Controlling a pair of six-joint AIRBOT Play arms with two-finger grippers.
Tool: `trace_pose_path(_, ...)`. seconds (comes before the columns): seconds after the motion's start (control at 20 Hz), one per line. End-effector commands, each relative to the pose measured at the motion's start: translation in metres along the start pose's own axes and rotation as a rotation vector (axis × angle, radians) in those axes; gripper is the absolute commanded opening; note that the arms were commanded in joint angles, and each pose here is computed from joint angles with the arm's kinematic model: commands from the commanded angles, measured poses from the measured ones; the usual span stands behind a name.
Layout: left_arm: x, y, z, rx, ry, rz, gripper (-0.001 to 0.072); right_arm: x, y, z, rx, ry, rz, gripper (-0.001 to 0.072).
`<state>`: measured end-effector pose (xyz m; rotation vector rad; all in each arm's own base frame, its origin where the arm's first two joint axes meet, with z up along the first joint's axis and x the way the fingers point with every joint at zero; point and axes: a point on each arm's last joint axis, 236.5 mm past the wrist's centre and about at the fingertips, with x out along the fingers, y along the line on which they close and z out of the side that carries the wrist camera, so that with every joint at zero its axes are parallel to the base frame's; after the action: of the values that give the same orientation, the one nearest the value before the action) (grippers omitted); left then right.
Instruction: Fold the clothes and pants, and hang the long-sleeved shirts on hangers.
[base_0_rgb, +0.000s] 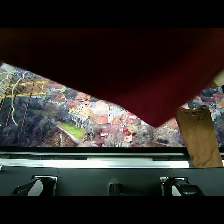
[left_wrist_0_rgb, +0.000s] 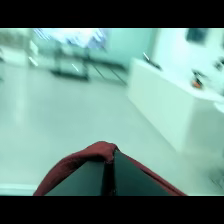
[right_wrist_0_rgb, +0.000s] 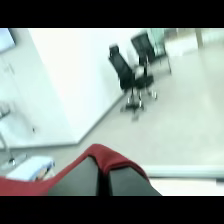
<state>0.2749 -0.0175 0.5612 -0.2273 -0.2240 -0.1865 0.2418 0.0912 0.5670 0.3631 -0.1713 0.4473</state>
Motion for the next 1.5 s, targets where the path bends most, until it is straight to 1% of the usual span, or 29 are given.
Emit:
trace_pose_path(0.0,-0.071,-0.003,0.061,0.061,-0.193,0.183,0.0016,-0.028,0.028,0.044,-0.013,-0.117,0.026,0.0027)
trace_pose_path(0.15,-0.054,0.012,0.038,0.041,-0.100,0.202,0.0016,-0.010,0.010,0.021,0.009,-0.027,-0.007,0.0027)
trace_pose_path(0.25,-0.022,0.042,-0.004,0.002,0.053,0.232,0.0016,0.020,-0.023,-0.026,0.057,0.150,-0.072,0.0027)
trace_pose_path(0.3,-0.002,0.061,-0.034,-0.020,0.152,0.246,0.0017,0.037,-0.048,-0.065,0.081,0.285,-0.116,0.0027)
trace_pose_path(0.45,0.066,0.113,-0.175,-0.047,0.532,0.206,0.0017,0.084,-0.140,-0.195,0.232,0.641,-0.286,0.0027)
trace_pose_path(0.6,0.121,0.146,-0.333,-0.109,0.822,0.161,0.0017,0.111,-0.239,-0.317,0.285,0.857,-0.472,0.0027)
trace_pose_path(0.7,0.153,0.158,-0.433,-0.152,0.950,0.146,0.0017,0.128,-0.283,-0.383,0.338,0.916,-0.530,0.0027)
trace_pose_path(0.85,0.175,0.160,-0.548,-0.204,1.046,0.146,0.0017,0.152,-0.332,-0.466,0.434,0.936,-0.584,0.0027)
trace_pose_path(0.95,0.177,0.153,-0.600,-0.231,1.091,0.141,0.0017,0.159,-0.356,-0.508,0.479,0.935,-0.609,0.0028)
trace_pose_path(1.05,0.175,0.147,-0.633,-0.281,1.122,0.166,0.0019,0.163,-0.370,-0.541,0.523,0.932,-0.623,0.0029)
trace_pose_path(1.1,0.174,0.146,-0.642,-0.305,1.130,0.176,0.0063,0.162,-0.376,-0.553,0.535,0.934,-0.634,0.0033)
trace_pose_path(1.15,0.173,0.145,-0.647,-0.325,1.136,0.188,0.0282,0.162,-0.380,-0.561,0.559,0.928,-0.653,0.0102)
trace_pose_path(1.2,0.173,0.146,-0.647,-0.330,1.135,0.190,0.0549,0.161,-0.384,-0.563,0.581,0.918,-0.670,0.0220)
trace_pose_path(1.25,0.173,0.148,-0.643,-0.333,1.134,0.192,0.0602,0.162,-0.385,-0.560,0.593,0.908,-0.676,0.0327)
trace_pose_path(1.3,0.174,0.152,-0.635,-0.336,1.138,0.192,0.0602,0.160,-0.385,-0.554,0.598,0.912,-0.675,0.0408)
trace_pose_path(1.35,0.174,0.158,-0.624,-0.342,1.142,0.194,0.0601,0.155,-0.383,-0.545,0.600,0.933,-0.673,0.0470)
trace_pose_path(1.4,0.171,0.165,-0.609,-0.347,1.156,0.194,0.0601,0.147,-0.382,-0.532,0.582,0.963,-0.663,0.0487)
trace_pose_path(1.45,0.164,0.174,-0.594,-0.353,1.177,0.195,0.0601,0.135,-0.379,-0.516,0.539,1.009,-0.637,0.0488)
